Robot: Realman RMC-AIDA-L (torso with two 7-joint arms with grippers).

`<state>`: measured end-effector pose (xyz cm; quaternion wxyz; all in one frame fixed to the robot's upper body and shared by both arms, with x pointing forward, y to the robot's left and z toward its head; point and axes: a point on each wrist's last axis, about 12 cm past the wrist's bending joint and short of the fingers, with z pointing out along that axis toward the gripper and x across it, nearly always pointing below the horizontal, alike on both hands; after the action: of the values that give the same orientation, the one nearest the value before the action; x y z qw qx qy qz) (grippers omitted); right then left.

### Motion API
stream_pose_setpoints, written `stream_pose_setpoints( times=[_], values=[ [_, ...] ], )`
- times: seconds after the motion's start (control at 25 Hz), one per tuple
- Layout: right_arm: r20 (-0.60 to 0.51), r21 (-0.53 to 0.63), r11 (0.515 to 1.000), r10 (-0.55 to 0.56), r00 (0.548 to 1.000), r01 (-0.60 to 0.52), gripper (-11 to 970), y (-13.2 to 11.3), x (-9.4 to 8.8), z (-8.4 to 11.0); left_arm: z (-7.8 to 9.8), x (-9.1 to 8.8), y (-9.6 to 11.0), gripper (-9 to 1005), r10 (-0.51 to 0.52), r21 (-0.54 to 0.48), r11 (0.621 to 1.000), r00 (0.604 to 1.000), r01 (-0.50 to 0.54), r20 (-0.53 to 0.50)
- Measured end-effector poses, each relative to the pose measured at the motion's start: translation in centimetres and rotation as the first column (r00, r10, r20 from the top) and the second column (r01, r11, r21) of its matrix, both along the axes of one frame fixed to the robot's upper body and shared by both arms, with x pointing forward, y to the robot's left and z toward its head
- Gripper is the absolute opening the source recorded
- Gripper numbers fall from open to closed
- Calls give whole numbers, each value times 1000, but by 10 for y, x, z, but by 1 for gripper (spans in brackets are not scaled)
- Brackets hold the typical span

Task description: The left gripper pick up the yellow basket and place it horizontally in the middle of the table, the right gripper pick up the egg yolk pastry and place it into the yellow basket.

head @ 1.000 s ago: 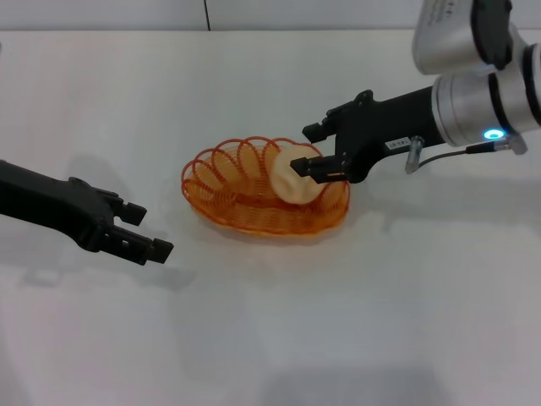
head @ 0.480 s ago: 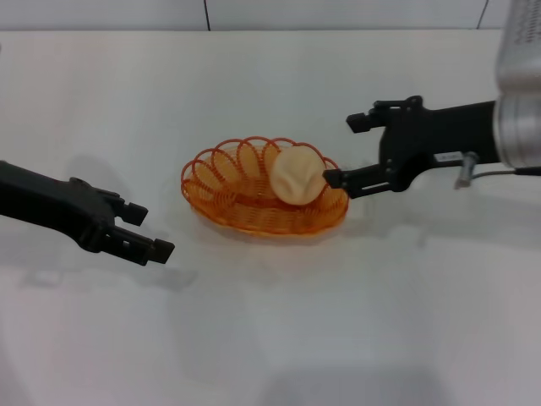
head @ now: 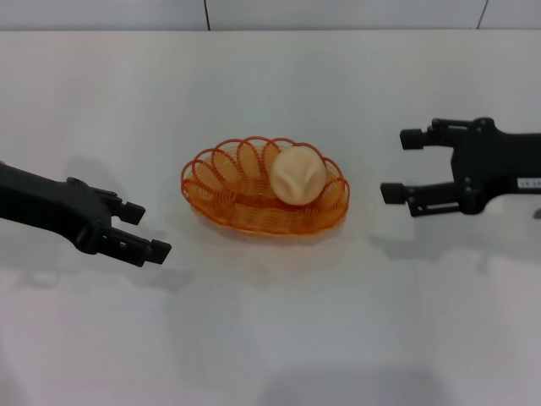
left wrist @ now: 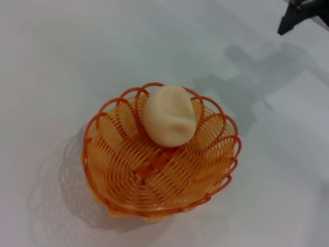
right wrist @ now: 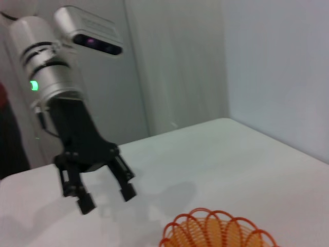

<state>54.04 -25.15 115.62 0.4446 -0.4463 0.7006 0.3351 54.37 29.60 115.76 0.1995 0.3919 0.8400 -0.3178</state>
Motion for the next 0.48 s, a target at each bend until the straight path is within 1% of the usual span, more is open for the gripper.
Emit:
stream_pose_setpoints(
  times=[0.28,0.48],
  values=[
    [18,6,999,49,999,-49,859,-8,-7,-11,-2,-3,3,888,-9,1,1000,1000,9,11],
    [8,13,999,44,999,-44,859,-11,-7,-17,-2,-4,3,888,-27,-14,1000,999,27,29]
  ],
)
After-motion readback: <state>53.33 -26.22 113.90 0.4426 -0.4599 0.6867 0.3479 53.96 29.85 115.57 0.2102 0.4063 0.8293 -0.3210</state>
